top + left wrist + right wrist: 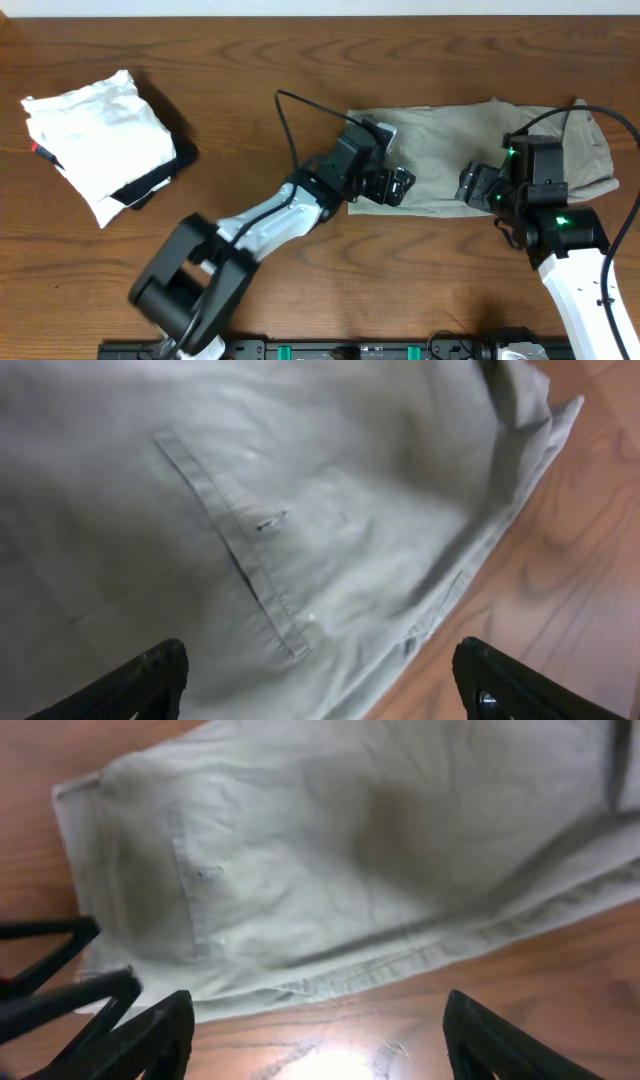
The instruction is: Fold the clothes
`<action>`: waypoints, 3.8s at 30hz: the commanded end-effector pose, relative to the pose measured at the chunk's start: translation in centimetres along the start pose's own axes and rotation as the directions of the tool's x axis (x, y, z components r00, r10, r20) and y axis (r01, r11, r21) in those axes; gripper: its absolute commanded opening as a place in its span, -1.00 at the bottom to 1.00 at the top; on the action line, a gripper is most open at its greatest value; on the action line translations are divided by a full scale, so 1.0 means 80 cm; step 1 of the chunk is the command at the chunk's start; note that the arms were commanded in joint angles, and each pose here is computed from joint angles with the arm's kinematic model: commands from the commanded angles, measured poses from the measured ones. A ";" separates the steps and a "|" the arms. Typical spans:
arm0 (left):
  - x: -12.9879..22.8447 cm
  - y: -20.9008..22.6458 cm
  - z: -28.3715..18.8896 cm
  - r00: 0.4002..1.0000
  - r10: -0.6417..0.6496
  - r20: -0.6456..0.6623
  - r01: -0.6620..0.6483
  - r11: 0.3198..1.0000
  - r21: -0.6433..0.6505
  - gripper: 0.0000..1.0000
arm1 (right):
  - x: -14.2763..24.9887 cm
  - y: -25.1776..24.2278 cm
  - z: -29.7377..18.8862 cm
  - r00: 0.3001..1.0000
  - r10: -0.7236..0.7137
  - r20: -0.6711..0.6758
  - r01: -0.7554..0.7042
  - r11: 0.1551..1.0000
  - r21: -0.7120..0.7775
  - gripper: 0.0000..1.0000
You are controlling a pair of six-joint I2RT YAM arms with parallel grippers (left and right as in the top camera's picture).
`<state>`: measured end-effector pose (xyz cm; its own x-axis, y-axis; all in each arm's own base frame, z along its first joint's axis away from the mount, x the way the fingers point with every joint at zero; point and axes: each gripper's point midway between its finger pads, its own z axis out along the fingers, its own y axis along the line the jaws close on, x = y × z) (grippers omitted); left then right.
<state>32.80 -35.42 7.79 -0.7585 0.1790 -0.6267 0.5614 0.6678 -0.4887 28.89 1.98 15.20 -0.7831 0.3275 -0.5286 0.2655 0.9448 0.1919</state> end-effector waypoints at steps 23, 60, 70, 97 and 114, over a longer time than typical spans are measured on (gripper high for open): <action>0.075 0.157 -0.021 0.838 -0.508 -0.198 0.486 0.861 -0.151 0.73 | 0.000 -0.034 0.003 1.000 0.028 -0.011 -0.027 0.994 0.106 0.78; 0.076 0.189 -0.050 0.808 -0.553 -0.205 0.537 0.833 -0.132 0.73 | -0.020 -0.219 0.152 0.935 0.345 -0.086 -0.325 0.927 0.185 0.43; 0.076 0.189 -0.050 0.808 -0.553 -0.204 0.537 0.833 -0.132 0.73 | -0.006 -0.222 0.172 0.926 0.355 -0.127 -0.329 0.925 0.189 0.02; 0.076 0.189 -0.050 0.808 -0.553 -0.204 0.537 0.833 -0.132 0.73 | 0.029 -0.294 0.109 0.796 0.579 -0.179 -0.457 0.768 0.449 -0.85; 0.076 0.189 -0.050 0.808 -0.553 -0.204 0.537 0.833 -0.132 0.73 | -0.075 -0.200 0.104 0.875 0.442 -0.196 -0.475 0.863 -0.174 -0.45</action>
<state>36.99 -23.03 2.82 -0.9780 -0.0546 -0.2011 0.1094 0.6867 -0.7187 29.52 -18.30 4.60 -0.5921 0.7902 -0.1580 0.7303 0.6091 0.3094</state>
